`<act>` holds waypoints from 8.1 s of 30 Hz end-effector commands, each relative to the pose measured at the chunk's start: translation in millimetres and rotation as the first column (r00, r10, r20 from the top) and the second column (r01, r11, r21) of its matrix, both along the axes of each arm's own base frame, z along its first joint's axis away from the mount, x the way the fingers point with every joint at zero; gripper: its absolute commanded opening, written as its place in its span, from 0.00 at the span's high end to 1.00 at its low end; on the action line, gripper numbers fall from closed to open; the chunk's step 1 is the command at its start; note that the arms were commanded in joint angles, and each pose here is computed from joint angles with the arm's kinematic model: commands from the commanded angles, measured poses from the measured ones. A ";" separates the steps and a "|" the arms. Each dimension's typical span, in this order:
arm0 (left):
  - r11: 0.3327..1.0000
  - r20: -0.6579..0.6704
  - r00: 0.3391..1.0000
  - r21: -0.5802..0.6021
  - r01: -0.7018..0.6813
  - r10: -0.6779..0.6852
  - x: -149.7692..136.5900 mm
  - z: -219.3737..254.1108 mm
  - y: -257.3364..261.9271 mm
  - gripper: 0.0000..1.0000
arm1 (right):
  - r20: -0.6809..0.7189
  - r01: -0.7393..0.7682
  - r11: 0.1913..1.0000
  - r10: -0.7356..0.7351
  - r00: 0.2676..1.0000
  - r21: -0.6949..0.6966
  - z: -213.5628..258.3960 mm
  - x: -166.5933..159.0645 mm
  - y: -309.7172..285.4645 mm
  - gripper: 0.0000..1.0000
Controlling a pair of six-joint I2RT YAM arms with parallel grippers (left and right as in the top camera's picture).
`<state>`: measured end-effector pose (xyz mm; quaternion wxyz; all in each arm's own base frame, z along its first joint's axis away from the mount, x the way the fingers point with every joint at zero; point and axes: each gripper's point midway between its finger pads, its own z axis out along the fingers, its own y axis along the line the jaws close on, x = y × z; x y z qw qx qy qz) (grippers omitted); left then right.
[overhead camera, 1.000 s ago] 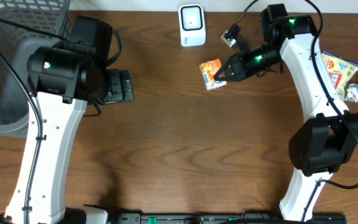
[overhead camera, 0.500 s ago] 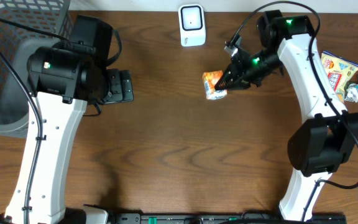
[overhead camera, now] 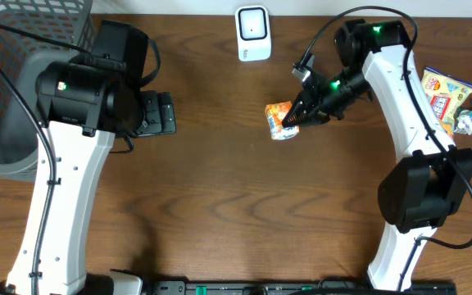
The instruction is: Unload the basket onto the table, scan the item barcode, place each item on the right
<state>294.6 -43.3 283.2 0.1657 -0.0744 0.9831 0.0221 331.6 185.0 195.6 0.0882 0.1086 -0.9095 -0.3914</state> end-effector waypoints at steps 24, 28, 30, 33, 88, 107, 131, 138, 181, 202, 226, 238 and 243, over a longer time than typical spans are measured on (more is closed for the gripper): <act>1.000 -0.006 1.000 0.005 -0.006 0.006 -1.0 -1.2 1.0 0.02 | 0.009 -0.014 1.000 0.014 1.000 0.015 4.5 -3.5 1.8 0.99; 1.000 -0.006 1.000 0.005 -0.006 0.006 -1.0 -1.2 1.0 0.02 | 0.007 -0.014 1.000 0.014 1.000 0.015 4.5 -3.8 2.0 0.99; 1.000 -0.006 1.000 0.005 -0.006 0.006 -1.0 -1.2 1.0 0.02 | 0.006 -0.015 1.000 0.015 1.000 0.014 4.6 -4.2 2.0 0.99; 1.000 -0.006 1.000 0.005 -0.006 0.006 -1.0 -1.2 1.0 0.02 | 0.006 -0.015 1.000 0.015 1.000 0.014 4.6 -4.2 2.0 0.99; 1.000 -0.006 1.000 0.005 -0.006 0.006 -1.0 -1.2 1.1 0.02 | 0.487 0.169 0.974 -0.076 0.870 -0.151 -15.2 115.3 -10.3 0.99; 1.000 -0.006 1.000 0.005 -0.006 0.006 -1.0 -1.2 1.1 0.02 | 0.895 0.572 0.701 0.418 0.156 -0.427 32.4 255.3 42.5 0.99; 1.000 -0.006 1.000 0.005 -0.006 0.006 -1.0 -1.2 1.0 0.02 | 0.607 0.419 0.540 0.794 0.034 -0.730 -66.4 305.4 27.4 0.99; 1.000 -0.006 1.000 0.005 -0.006 0.006 -1.0 -1.2 1.0 0.02 | 0.712 0.464 0.613 0.700 0.057 -0.640 -59.6 311.1 23.7 0.99; 1.000 -0.006 1.000 0.005 -0.006 0.006 -1.0 -1.2 1.1 0.02 | 0.905 0.760 0.495 0.285 0.317 -0.422 66.8 259.8 -135.8 0.99; 1.000 -0.006 1.000 0.005 -0.006 0.006 -1.0 -1.2 1.1 0.02 | 0.649 0.738 -0.026 -0.498 0.576 -0.675 -58.0 94.0 -437.4 0.93; 1.000 -0.006 1.000 0.005 -0.006 0.006 -1.0 -1.2 1.0 0.02 | 0.690 0.887 0.120 -0.585 0.427 -0.447 14.7 85.4 -389.7 0.01; 1.000 -0.006 1.000 0.005 -0.006 0.006 -1.0 -1.2 1.0 0.02 | 0.803 0.904 0.390 -0.476 0.359 -0.173 148.7 14.4 -252.0 0.01; 1.000 -0.006 1.000 0.005 -0.006 0.006 -1.0 -1.2 1.0 0.02 | 0.839 0.875 0.475 -0.434 0.329 -0.097 160.9 -31.7 -213.7 0.01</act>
